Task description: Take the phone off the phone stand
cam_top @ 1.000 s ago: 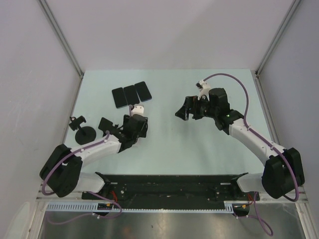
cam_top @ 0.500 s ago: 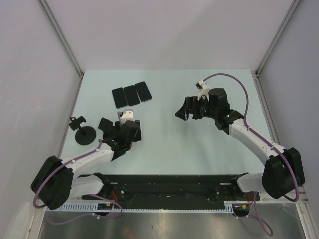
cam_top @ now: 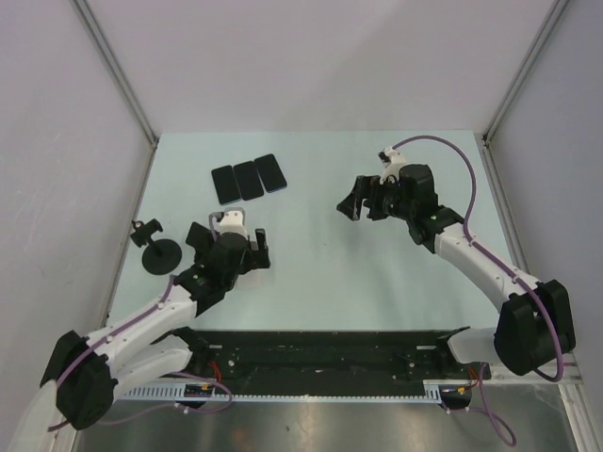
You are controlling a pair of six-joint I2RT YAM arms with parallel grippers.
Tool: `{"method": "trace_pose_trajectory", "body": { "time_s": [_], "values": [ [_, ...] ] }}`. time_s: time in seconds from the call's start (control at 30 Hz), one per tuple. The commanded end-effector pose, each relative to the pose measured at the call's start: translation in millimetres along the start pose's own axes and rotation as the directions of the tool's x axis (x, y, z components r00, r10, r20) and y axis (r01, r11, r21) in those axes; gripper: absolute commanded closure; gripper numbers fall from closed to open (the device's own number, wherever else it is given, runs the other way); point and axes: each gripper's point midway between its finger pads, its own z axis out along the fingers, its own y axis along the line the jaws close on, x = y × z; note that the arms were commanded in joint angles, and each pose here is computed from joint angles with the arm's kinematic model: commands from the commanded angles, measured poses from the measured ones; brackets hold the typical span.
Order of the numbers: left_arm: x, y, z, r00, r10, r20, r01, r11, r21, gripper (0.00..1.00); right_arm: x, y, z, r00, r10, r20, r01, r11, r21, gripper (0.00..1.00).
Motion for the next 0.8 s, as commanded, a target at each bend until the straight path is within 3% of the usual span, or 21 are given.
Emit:
{"method": "trace_pose_trajectory", "body": {
  "time_s": [0.0, 0.3, 0.5, 0.77],
  "values": [
    [-38, -14, -28, 0.995, -0.046, 0.087, 0.037, 0.993, 0.11, 0.0, -40, -8, -10, 0.992, -0.012, 0.127, 0.002, 0.997, 0.077, 0.0],
    [-112, 7, -96, 0.949, -0.102, 0.299, 0.069, 0.99, 0.119, 0.0, -66, -48, -73, 0.97, -0.044, 0.24, -0.04, 0.943, 0.331, 0.0],
    [-153, 40, -156, 0.866, -0.152, 0.476, 0.118, 0.988, 0.1, 0.0, -86, -82, -170, 0.919, -0.126, 0.374, -0.12, 0.813, 0.569, 0.0],
    [-170, 72, -215, 0.776, -0.219, 0.592, 0.174, 0.976, 0.132, 0.0, -77, -69, -279, 0.847, -0.301, 0.438, -0.119, 0.697, 0.708, 0.0]
  ]
}}
